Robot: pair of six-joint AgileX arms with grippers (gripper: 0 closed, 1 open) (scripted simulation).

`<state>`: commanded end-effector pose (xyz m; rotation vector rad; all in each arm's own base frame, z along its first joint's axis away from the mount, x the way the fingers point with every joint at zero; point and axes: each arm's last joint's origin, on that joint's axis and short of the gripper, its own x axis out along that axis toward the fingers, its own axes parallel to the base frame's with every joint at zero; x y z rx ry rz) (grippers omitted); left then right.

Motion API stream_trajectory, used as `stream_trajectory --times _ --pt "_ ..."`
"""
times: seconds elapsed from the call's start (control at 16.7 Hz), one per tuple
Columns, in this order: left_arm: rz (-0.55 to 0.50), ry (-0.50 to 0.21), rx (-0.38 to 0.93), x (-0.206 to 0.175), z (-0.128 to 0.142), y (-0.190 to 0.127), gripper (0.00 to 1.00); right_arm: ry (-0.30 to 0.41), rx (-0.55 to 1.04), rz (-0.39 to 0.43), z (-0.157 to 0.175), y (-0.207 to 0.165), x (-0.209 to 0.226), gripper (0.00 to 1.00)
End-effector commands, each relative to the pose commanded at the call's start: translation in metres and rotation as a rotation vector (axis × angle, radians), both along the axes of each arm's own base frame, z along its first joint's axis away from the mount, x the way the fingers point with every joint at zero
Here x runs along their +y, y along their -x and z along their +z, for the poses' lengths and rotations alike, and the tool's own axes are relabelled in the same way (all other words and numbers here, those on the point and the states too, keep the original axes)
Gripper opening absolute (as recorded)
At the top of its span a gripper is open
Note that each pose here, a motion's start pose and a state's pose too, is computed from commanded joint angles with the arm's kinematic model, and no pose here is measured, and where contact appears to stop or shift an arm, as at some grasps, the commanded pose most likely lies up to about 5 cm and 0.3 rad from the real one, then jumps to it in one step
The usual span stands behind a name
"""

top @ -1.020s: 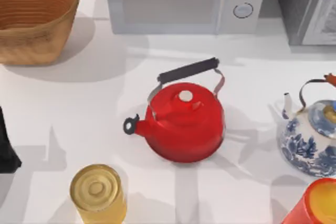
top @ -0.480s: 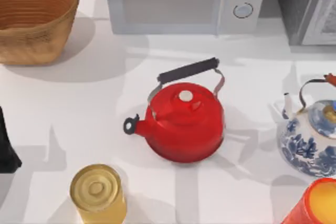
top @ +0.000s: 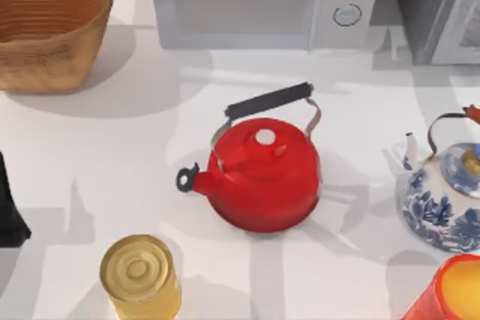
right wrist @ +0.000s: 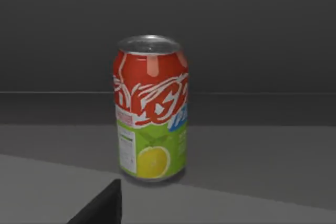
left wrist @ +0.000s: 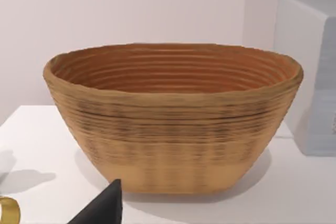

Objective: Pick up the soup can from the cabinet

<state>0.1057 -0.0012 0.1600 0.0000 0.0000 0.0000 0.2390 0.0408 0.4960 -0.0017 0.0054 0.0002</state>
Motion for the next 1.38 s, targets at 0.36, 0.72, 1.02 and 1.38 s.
stream_trajectory --times 0.36,0.72,1.02,1.38 --pt "0.0 0.0 0.0 0.0 0.0 0.0 1.0 -0.002 -0.005 0.0 0.014 -0.017 0.006 1.0" --pt "0.0 0.0 0.0 0.0 0.0 0.0 1.0 -0.002 -0.012 -0.006 0.009 -0.023 0.012 1.0" --pt "0.0 0.0 0.0 0.0 0.0 0.0 1.0 0.0 -0.015 -0.011 -0.012 -0.046 0.038 1.0" --pt "0.0 0.0 0.0 0.0 0.0 0.0 1.0 0.0 -0.017 -0.013 -0.012 -0.051 0.039 1.0"
